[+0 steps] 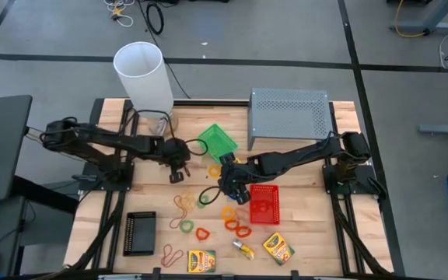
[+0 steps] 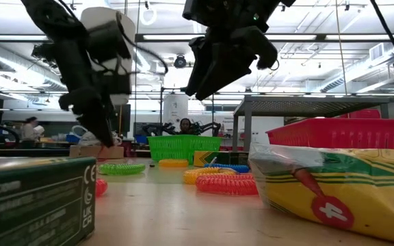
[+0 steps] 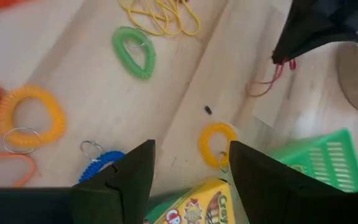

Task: Pick & Place Office Desk Supplies
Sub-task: Put the red rubber band into the green bin

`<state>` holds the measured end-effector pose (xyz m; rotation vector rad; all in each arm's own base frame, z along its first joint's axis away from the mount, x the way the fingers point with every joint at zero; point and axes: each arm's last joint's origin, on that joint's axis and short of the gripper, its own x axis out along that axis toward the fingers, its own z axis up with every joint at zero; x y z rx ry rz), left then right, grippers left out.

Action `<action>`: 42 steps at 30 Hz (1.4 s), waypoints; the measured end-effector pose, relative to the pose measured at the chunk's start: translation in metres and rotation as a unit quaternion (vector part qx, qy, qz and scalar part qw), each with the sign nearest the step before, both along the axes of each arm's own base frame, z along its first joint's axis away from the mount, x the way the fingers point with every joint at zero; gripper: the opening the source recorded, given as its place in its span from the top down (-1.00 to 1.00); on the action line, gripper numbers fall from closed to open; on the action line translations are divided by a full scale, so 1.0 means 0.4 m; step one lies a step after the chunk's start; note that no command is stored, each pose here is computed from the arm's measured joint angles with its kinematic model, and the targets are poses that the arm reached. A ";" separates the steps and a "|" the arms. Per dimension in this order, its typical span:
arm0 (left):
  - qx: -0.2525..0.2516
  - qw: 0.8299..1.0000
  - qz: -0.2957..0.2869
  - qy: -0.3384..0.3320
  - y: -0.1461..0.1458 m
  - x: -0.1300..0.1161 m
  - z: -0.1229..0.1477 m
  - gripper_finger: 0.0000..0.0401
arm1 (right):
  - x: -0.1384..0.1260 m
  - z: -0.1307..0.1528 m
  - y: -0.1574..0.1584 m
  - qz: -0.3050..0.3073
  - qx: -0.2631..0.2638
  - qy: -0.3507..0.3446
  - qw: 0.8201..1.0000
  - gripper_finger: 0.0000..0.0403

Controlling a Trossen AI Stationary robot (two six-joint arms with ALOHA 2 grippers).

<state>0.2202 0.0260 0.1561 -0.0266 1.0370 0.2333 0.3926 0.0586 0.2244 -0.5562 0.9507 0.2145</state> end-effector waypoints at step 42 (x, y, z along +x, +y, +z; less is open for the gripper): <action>0.118 0.949 -0.058 -0.286 -0.114 -0.122 0.250 0.99 | 0.059 0.043 -0.106 0.029 0.126 -0.123 0.984 0.17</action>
